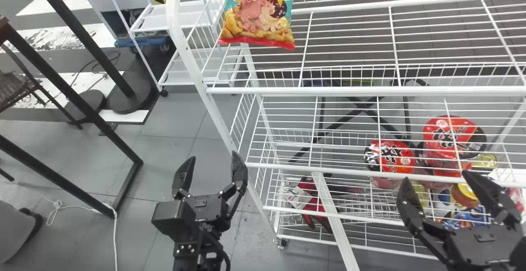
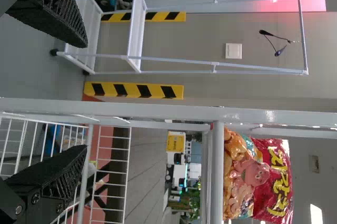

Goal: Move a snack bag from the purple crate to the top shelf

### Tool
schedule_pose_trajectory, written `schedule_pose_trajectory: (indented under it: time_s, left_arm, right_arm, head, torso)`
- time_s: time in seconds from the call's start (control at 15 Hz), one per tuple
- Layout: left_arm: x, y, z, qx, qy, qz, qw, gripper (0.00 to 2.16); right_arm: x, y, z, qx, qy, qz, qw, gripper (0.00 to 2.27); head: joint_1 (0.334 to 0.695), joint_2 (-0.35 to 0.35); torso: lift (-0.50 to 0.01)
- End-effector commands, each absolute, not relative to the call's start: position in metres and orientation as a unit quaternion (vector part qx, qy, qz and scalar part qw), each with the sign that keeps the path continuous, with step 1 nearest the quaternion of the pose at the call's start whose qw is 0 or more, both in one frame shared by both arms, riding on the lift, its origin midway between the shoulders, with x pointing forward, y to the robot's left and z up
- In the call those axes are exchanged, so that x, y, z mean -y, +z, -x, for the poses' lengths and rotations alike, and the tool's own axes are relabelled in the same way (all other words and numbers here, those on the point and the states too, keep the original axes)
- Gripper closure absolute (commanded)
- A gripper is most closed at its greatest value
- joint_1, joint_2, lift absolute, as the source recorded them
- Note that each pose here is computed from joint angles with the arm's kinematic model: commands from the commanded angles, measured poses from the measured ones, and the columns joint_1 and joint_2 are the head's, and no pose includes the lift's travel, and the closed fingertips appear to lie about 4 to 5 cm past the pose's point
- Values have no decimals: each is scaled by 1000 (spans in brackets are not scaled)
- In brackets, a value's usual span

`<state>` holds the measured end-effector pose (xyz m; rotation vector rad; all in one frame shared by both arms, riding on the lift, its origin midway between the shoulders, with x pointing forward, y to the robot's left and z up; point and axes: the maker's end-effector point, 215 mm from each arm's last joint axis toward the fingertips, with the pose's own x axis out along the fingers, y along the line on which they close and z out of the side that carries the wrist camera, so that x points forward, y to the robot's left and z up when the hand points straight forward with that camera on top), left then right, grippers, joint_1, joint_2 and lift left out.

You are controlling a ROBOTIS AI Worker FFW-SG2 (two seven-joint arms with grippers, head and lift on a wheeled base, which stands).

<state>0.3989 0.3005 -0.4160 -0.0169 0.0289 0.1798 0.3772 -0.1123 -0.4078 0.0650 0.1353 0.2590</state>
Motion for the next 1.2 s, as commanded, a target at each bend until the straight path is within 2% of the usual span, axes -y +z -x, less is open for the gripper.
schedule_pose_trajectory:
  time_s: [0.0, 1.13]
  left_arm:
    - [-300, -415, -399, -13, 90, 9, 996, 144]
    - [-294, -409, -394, -1, 89, 13, 996, 144]
  right_arm:
    - [112, -409, -377, -68, 129, -32, 989, 83]
    - [119, -399, -369, -52, 126, -31, 990, 80]
  head:
    - [695, 271]
    - [695, 260]
  torso:
    - [-220]
    - [-288]
